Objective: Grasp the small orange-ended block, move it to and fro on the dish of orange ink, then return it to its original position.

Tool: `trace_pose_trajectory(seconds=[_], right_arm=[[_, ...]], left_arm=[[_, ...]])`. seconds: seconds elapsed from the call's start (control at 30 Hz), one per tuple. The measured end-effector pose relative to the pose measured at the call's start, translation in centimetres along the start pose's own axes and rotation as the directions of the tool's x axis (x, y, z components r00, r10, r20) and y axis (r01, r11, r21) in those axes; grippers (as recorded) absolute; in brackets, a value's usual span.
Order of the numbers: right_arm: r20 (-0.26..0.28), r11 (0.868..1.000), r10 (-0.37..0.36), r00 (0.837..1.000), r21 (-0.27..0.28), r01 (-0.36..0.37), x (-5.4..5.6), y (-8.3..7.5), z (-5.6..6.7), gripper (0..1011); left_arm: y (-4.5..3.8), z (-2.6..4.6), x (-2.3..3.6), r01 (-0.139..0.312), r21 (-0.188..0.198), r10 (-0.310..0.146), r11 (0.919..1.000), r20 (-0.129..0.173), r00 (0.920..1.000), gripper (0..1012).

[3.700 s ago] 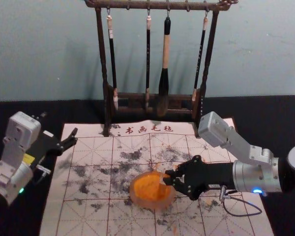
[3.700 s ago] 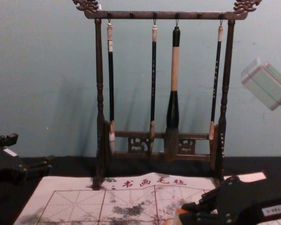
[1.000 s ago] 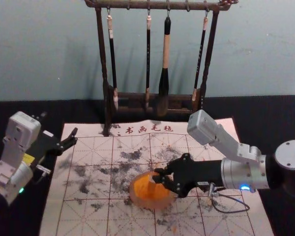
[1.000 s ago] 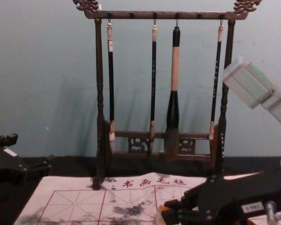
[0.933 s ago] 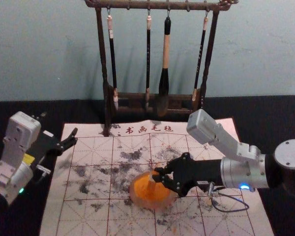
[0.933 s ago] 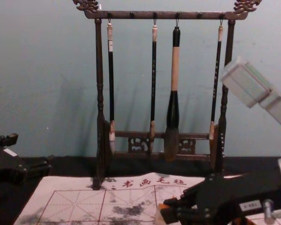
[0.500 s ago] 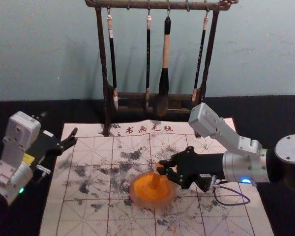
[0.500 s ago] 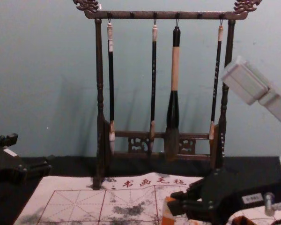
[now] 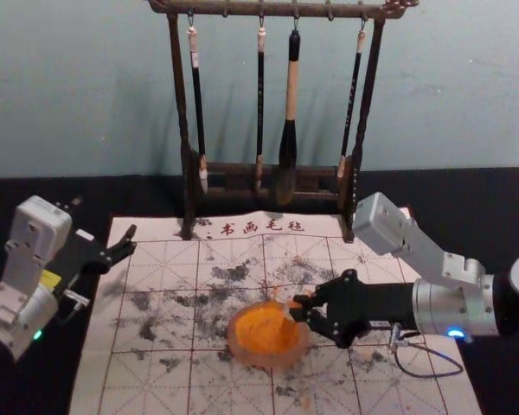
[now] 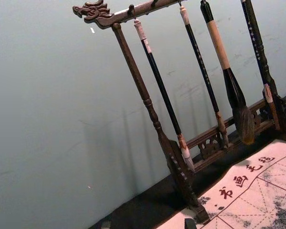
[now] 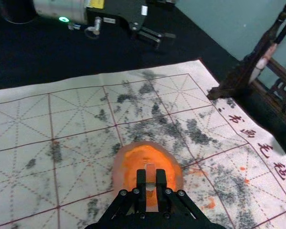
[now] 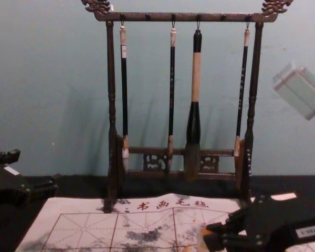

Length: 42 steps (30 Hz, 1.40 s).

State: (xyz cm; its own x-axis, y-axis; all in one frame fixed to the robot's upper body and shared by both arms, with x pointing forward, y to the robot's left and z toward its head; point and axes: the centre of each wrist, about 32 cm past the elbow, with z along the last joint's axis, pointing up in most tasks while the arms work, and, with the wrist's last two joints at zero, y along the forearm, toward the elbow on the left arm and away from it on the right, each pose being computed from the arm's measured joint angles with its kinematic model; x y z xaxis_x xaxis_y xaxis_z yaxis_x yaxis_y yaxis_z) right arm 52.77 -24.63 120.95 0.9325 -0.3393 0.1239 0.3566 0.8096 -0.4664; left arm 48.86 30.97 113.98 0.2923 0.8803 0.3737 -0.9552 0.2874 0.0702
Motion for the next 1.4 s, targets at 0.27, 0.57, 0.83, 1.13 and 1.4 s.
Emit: trace_pose_trajectory(seconds=[0.27, 0.57, 0.83, 1.13, 1.4], right_arm=[[0.008, 0.999, 0.034, 0.999, 0.009, -0.034, -0.7, 0.4, 0.2, 96], [0.017, 0.999, 0.042, 0.999, 0.009, -0.042, -0.3, 1.7, 0.7, 96], [0.018, 1.000, 0.018, 1.000, 0.000, -0.018, 0.8, 2.1, 0.7, 96], [0.010, 1.000, -0.015, 1.000, -0.010, 0.015, 1.3, 1.3, 0.3, 96], [0.003, 1.000, -0.019, 1.000, -0.013, 0.019, 0.9, 0.3, -0.1, 96]], left_arm=[[0.00, 0.00, 0.00, 0.000, 0.000, 0.000, 1.0000, 0.000, 1.0000, 1001], [0.00, 0.00, 0.00, 0.000, 0.000, 0.000, 1.0000, 0.000, 1.0000, 1001], [0.00, 0.00, 0.00, 0.000, 0.000, 0.000, 1.0000, 0.000, 1.0000, 1001], [0.00, 0.00, 0.00, 0.000, 0.000, 0.000, 1.0000, 0.000, 1.0000, 1001], [0.00, 0.00, 0.00, 0.000, 0.000, 0.000, 1.0000, 0.000, 1.0000, 1001]])
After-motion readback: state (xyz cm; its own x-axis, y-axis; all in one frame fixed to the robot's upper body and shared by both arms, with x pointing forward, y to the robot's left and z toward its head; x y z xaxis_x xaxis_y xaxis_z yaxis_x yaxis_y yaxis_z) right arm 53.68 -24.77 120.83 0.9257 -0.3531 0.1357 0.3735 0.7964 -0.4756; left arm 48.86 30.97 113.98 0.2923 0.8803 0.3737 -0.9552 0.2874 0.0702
